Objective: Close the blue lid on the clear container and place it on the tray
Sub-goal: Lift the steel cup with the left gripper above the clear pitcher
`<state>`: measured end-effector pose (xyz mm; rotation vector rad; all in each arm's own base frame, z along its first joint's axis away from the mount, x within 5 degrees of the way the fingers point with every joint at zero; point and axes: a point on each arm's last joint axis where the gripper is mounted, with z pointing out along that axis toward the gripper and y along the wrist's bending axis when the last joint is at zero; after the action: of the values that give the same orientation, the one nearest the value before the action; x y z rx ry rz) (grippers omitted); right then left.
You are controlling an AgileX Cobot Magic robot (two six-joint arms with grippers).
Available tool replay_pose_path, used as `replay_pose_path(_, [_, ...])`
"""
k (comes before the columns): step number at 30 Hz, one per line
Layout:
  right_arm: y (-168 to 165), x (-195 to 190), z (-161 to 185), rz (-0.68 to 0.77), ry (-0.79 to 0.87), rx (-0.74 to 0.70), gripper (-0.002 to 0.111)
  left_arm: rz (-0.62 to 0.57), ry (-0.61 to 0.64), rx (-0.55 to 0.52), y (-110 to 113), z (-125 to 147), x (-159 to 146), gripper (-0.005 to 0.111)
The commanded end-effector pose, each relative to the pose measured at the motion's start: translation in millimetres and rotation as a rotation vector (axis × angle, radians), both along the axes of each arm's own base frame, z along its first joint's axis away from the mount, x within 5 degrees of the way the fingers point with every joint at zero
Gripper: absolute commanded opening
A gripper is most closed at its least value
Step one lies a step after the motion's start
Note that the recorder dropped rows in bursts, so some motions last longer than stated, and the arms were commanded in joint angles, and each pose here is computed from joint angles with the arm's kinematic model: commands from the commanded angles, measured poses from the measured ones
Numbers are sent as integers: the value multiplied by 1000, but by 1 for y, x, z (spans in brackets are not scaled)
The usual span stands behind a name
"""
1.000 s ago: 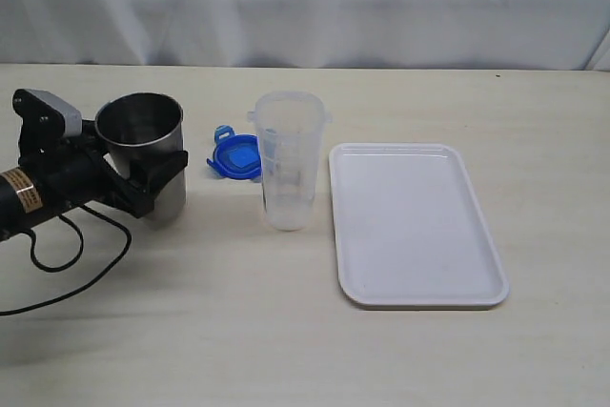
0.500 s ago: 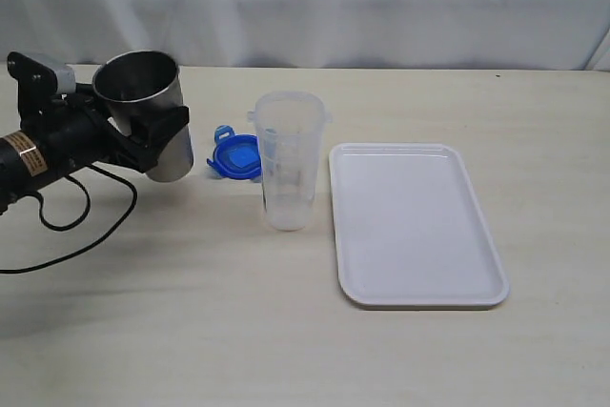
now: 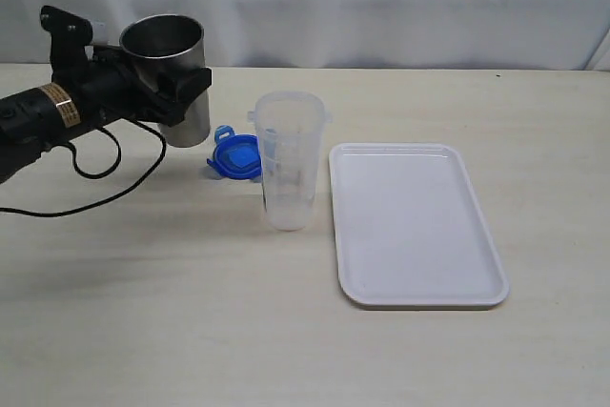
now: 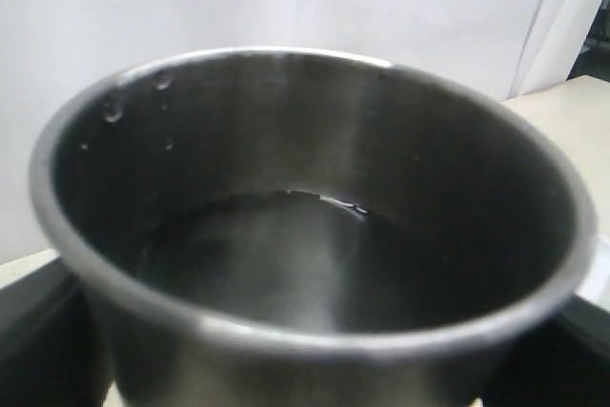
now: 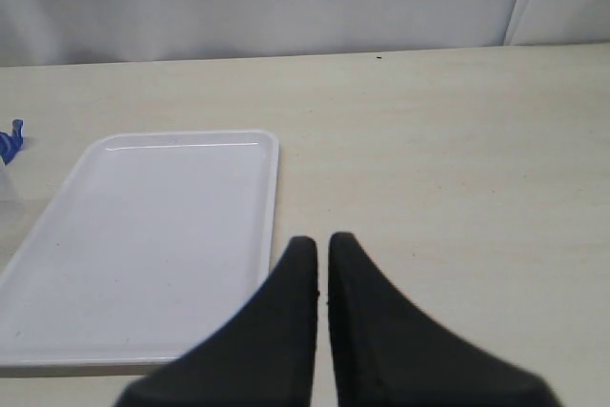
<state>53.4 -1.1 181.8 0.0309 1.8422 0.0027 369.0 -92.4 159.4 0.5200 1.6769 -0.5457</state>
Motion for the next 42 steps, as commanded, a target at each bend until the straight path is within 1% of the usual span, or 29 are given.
replay_pose_path(1, [0, 0, 0, -4, -15, 5, 5, -21, -80, -39, -16, 27, 9, 0])
replay_pose_path(7, [0, 0, 0, -4, -15, 5, 5, -16, -88, 3, -25, 38, 20, 0])
replay_pose_path(10, [0, 0, 0, -4, -15, 5, 5, -30, -102, 6, -30, 42, 21, 0])
replay_pose_path(18, [0, 0, 0, -4, -15, 5, 5, -34, -107, 28, -31, 47, 26, 0])
replay_pose_path(20, [0, 0, 0, -4, -15, 5, 5, -27, -100, 28, -31, 48, 28, 0])
replay_pose_path(24, [0, 0, 0, -4, -15, 5, 5, -25, -88, -22, -32, 55, 31, 0])
replay_pose_path(28, [0, 0, 0, -4, -15, 5, 5, -43, -99, -29, -41, 60, 32, 0])
replay_pose_path(32, [0, 0, 0, -4, -15, 5, 5, -64, -131, 21, -50, 60, 29, 0])
replay_pose_path(42, [0, 0, 0, -4, -15, 5, 5, -66, -142, 74, -50, 57, 29, 0])
